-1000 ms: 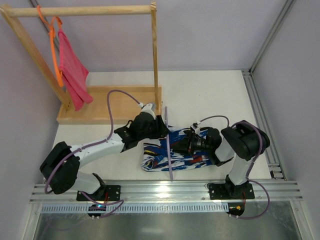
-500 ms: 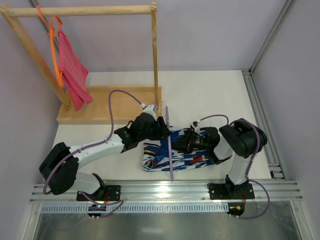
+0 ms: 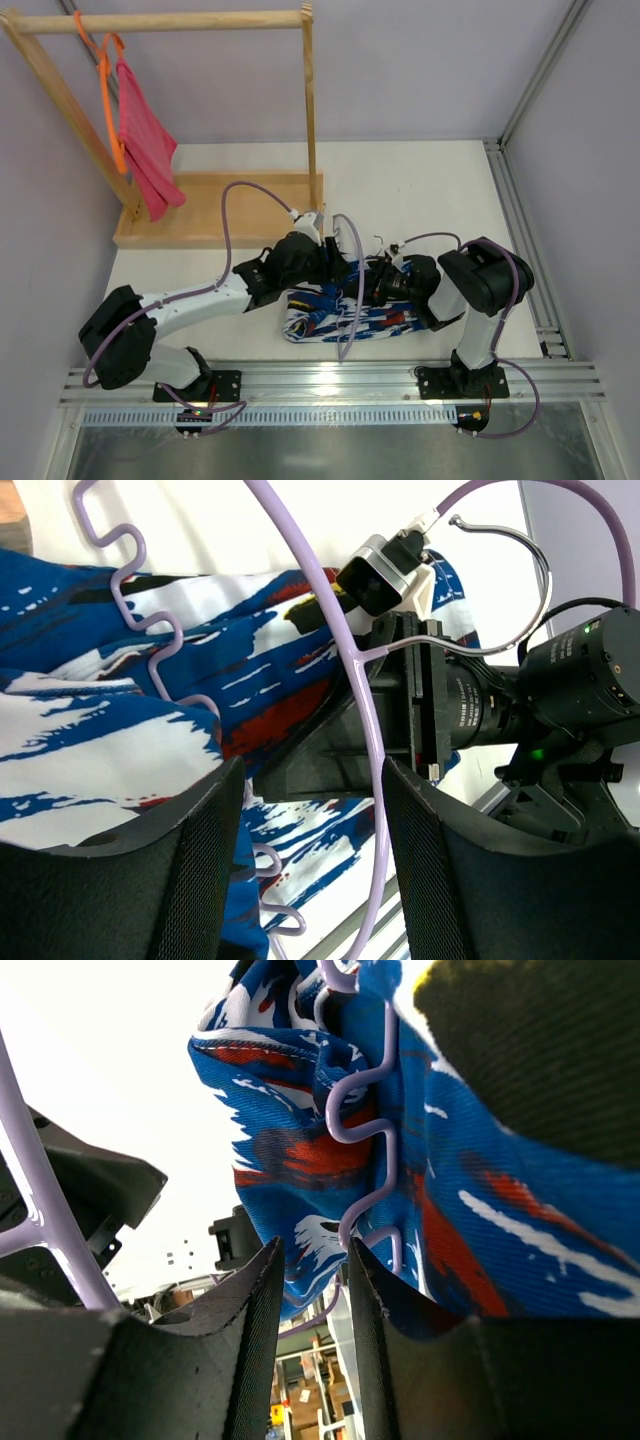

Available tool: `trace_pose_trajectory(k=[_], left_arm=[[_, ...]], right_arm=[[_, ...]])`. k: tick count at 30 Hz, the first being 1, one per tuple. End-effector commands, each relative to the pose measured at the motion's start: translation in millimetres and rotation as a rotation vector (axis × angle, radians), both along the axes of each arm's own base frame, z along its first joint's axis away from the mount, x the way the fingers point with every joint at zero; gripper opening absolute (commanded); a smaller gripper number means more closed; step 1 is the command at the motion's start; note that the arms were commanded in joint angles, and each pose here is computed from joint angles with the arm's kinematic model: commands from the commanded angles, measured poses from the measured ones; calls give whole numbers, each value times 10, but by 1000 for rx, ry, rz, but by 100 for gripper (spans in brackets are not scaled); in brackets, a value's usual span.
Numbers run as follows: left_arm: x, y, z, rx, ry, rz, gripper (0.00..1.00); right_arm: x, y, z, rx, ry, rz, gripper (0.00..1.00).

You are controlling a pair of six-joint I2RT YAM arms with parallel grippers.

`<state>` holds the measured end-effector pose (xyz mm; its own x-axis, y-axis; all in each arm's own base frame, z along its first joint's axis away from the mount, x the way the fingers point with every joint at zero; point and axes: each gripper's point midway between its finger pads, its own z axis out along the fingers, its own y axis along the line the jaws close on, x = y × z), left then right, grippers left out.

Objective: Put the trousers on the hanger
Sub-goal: Place trousers on hanger

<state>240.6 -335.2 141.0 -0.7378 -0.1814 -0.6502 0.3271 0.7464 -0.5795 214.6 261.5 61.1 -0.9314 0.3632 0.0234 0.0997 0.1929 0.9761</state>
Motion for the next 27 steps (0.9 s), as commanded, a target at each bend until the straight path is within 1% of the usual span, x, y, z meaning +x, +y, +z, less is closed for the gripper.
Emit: trace_pose_trajectory(k=[1,8,19,27], left_arm=[[37,-54,254,-75,-75,29,58],[-35,-124,246,-63,-87,13,59],[-42,-15,192,-11,-94,31,60],[-81,15,87,-8,-85,27,60]], right_arm=[[108,24,586,135,-288,-38,34],[111,25,613,128,-281,-41,33],[133,22,454,-12,-267,-36,33],[125,65,410,-54,-249,-45,33]])
